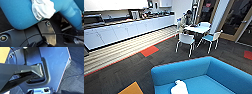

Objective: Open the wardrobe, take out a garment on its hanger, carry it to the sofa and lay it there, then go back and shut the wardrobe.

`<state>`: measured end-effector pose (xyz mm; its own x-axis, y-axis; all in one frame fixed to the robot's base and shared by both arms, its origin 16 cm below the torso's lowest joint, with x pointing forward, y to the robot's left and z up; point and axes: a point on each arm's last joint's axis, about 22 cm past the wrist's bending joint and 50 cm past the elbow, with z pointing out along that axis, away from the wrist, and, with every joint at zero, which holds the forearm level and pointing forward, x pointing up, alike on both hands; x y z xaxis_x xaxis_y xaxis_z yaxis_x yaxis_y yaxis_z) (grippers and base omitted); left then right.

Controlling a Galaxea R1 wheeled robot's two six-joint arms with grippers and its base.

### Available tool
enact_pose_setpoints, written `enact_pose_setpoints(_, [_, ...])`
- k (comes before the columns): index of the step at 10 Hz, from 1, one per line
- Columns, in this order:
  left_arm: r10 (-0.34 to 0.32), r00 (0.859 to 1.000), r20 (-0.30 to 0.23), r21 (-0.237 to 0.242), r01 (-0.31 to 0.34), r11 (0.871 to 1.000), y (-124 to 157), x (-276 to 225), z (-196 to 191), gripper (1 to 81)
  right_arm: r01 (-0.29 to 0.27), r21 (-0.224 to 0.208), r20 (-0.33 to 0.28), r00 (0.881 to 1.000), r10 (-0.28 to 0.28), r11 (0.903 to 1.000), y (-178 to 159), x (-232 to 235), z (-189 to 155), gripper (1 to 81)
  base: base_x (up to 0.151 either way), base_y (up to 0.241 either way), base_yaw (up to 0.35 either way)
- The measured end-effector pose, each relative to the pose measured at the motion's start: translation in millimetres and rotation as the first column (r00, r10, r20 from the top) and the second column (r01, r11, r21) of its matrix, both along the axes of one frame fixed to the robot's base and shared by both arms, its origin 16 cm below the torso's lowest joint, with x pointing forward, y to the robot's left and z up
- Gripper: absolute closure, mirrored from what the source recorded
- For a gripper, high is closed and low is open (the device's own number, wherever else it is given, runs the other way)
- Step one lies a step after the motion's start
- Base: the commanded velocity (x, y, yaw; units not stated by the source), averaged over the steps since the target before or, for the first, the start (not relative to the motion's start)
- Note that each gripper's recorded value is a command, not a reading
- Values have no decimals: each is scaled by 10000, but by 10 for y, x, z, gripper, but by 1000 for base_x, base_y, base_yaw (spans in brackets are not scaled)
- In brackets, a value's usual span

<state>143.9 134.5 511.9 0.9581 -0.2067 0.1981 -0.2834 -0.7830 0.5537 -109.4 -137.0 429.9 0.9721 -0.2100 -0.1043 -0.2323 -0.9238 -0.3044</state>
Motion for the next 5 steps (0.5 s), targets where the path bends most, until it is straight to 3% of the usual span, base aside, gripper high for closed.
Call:
enact_pose_setpoints(2, [-12, 9999, -112, 244, 15, 9997, 273, -197, -203, 10, -17, 12, -22, 10000, 17, 10000, 5, -2, 0, 10, -33, 0, 0])
enact_pose_setpoints(5, [-242, 9994, -235, -14, 241, 9997, 237, -478, -304, 10, -12, 11, 172, 9999, 12, 10000, 6, 173, -31, 10, -107, 0, 0])
